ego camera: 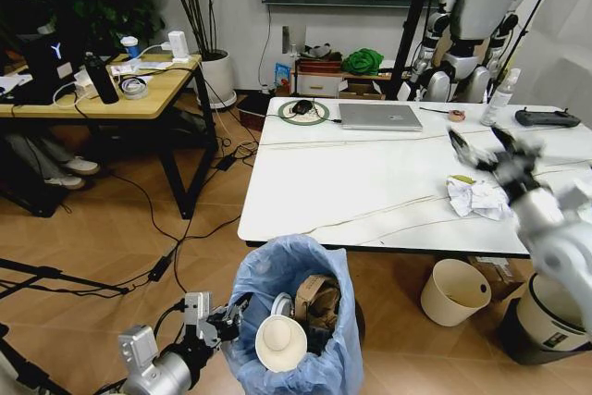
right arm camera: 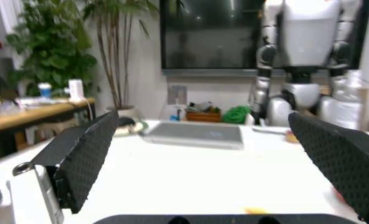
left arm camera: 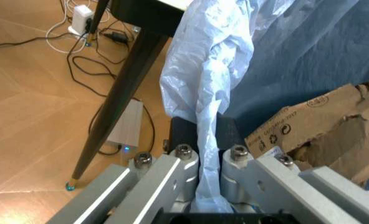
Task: Pick up the trash bin and place the trash from the table into it.
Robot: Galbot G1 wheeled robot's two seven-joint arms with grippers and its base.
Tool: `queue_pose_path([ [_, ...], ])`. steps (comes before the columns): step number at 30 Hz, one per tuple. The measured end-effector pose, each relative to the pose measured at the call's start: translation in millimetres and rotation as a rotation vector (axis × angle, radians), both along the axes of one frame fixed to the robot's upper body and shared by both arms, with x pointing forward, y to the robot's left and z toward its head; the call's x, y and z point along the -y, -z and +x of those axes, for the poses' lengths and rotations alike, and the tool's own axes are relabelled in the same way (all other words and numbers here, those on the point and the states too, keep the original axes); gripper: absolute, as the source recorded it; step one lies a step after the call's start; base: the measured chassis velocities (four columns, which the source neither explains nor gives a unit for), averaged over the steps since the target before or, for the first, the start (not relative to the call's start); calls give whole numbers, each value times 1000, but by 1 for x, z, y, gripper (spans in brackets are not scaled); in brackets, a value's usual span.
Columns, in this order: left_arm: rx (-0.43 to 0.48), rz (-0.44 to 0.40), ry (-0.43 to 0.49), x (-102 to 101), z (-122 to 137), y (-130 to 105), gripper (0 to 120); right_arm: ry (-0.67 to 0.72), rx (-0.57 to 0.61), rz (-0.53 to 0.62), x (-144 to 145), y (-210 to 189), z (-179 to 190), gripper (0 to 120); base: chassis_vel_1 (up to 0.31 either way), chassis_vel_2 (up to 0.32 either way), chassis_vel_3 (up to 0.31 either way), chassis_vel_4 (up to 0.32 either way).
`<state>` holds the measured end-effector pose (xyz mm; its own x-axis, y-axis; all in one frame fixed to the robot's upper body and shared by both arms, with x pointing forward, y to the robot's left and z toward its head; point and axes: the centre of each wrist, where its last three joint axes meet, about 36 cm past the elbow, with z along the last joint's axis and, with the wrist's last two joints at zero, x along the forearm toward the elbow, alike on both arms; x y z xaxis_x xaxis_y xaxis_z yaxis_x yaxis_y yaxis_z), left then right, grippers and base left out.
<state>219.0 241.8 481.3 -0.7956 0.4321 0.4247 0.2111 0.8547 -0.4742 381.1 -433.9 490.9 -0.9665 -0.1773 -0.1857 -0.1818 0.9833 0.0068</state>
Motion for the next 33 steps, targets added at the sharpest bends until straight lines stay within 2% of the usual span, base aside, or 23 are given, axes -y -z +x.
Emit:
queue_pose_path([
  [4, 3, 11, 10, 0, -1, 2, 0, 33, -27, -41, 4, 37, -61, 100, 0, 0, 0, 0],
  [9, 7, 16, 16, 0, -1, 2, 0, 48, -39, -6, -6, 47, -86, 100, 0, 0, 0, 0],
  [17, 15, 15, 26, 1, -4, 1, 0, 56, -62, 57, -22, 63, -98, 100, 0, 0, 0, 0],
  [33, 12, 13, 33, 2, -7, 2, 0, 66, -80, 75, -26, 80, -106, 100, -21, -15, 17, 13],
])
